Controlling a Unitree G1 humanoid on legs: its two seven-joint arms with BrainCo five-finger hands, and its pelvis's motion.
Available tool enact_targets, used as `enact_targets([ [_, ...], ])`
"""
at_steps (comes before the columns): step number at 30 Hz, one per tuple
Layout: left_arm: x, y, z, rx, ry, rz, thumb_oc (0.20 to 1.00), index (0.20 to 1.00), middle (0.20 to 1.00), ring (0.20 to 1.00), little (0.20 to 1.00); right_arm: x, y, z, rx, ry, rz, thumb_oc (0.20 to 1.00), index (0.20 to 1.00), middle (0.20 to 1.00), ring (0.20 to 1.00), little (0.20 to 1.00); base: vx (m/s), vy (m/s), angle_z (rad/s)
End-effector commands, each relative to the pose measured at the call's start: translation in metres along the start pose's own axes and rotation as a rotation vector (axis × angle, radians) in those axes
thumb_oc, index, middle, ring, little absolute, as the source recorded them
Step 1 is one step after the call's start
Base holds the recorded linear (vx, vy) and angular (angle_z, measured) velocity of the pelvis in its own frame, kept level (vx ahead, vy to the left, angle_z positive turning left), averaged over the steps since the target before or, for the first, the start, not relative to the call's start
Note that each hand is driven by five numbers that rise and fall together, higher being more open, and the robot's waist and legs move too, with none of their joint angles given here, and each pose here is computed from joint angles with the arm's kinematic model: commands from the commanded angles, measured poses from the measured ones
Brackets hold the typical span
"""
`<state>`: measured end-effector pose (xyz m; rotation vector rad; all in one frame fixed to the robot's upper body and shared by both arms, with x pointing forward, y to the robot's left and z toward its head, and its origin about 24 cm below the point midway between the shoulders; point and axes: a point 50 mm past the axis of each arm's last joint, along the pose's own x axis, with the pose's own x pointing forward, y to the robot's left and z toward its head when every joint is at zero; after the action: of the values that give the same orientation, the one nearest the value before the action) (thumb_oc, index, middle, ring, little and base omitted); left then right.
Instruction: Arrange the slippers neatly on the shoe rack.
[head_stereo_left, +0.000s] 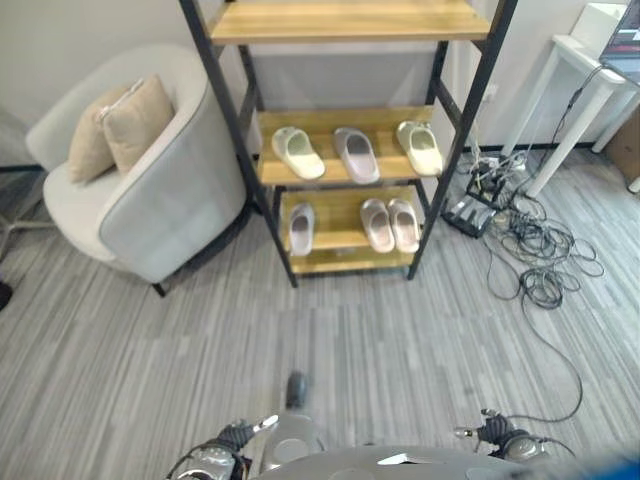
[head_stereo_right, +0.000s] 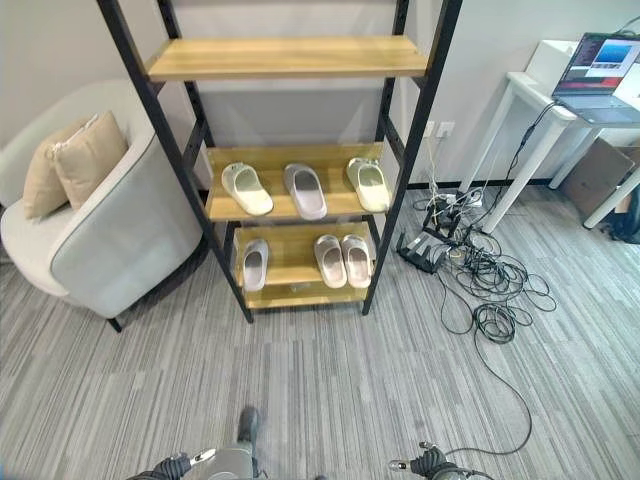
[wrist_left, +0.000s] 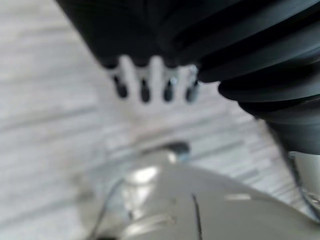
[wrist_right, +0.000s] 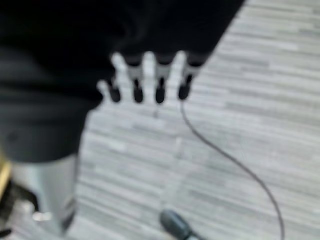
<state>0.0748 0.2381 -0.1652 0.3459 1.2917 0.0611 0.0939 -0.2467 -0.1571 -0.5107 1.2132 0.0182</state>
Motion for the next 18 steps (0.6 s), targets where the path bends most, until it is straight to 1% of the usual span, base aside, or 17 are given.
enact_targets([
  [1,0.0,0.012,0.002,0.061,-0.011,0.049,1.0,1.0,1.0,1.0,1.0,0.0,0.0,0.009,-0.012,-0.045,0.001,1.0,1.0,1.0,1.0,1.0,0.33,0.414,-0.03],
  [5,0.001,0.022,0.014,0.055,-0.053,0.083,1.0,1.0,1.0,1.0,1.0,0.0,0.006,0.012,-0.019,-0.046,0.029,1.0,1.0,1.0,1.0,1.0,0.18,0.299,-0.31],
  [8,0.001,0.026,0.026,0.06,-0.097,0.1,1.0,1.0,1.0,1.0,1.0,0.0,0.01,0.011,-0.016,-0.049,0.043,1.0,1.0,1.0,1.0,1.0,0.29,0.311,0.22],
  [14,0.001,0.019,0.027,0.061,-0.103,0.086,1.0,1.0,1.0,1.0,1.0,0.0,0.008,0.015,-0.037,-0.067,0.035,1.0,1.0,1.0,1.0,1.0,0.16,-0.03,0.35],
  [18,0.001,0.014,0.014,0.085,-0.067,0.069,1.0,1.0,1.0,1.0,1.0,0.0,0.006,0.013,-0.064,-0.07,0.031,1.0,1.0,1.0,1.0,1.0,0.11,-0.103,0.26],
])
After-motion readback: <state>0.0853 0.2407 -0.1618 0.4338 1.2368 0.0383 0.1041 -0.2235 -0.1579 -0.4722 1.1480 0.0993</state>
